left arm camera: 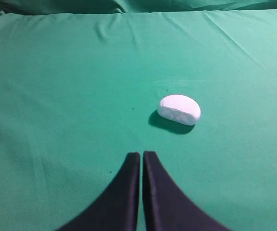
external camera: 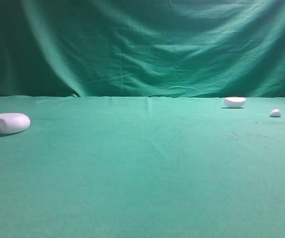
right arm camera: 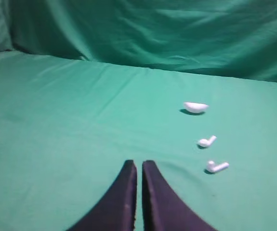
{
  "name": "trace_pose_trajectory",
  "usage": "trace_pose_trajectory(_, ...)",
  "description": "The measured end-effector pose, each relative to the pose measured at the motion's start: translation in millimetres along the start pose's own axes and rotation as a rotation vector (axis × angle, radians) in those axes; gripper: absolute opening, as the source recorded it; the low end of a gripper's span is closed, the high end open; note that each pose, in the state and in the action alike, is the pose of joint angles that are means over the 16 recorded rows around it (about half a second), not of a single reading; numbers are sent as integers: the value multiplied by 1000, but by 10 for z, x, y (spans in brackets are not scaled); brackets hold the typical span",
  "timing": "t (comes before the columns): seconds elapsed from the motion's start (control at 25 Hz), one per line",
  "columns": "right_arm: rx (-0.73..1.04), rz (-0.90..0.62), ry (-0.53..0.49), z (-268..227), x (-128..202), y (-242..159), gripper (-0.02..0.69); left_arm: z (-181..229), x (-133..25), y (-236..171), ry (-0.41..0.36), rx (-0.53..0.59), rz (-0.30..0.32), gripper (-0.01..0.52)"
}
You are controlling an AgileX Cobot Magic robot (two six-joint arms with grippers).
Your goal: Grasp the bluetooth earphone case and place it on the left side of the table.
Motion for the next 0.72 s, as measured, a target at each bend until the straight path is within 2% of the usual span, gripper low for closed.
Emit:
trace_pose_trajectory(0.32,9,68,-185,-36,-141,-517,0,0,0,0,0,0,0,0)
trace_pose_trajectory(0.72,83,130,-226,-44,-159,-759,0,0,0,0,0,0,0,0)
Point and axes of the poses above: a point on each arm's last joint axis where the gripper is mounted, z pointing out along that axis toward the gripper, x along the wrist's bending axis when the last joint is at zero, y = z × x, the point moved 8 cm from there along z, pointing out along that axis toward the gripper, and after that the axes turned 8 degrees about -z, right-handed, at the moved point
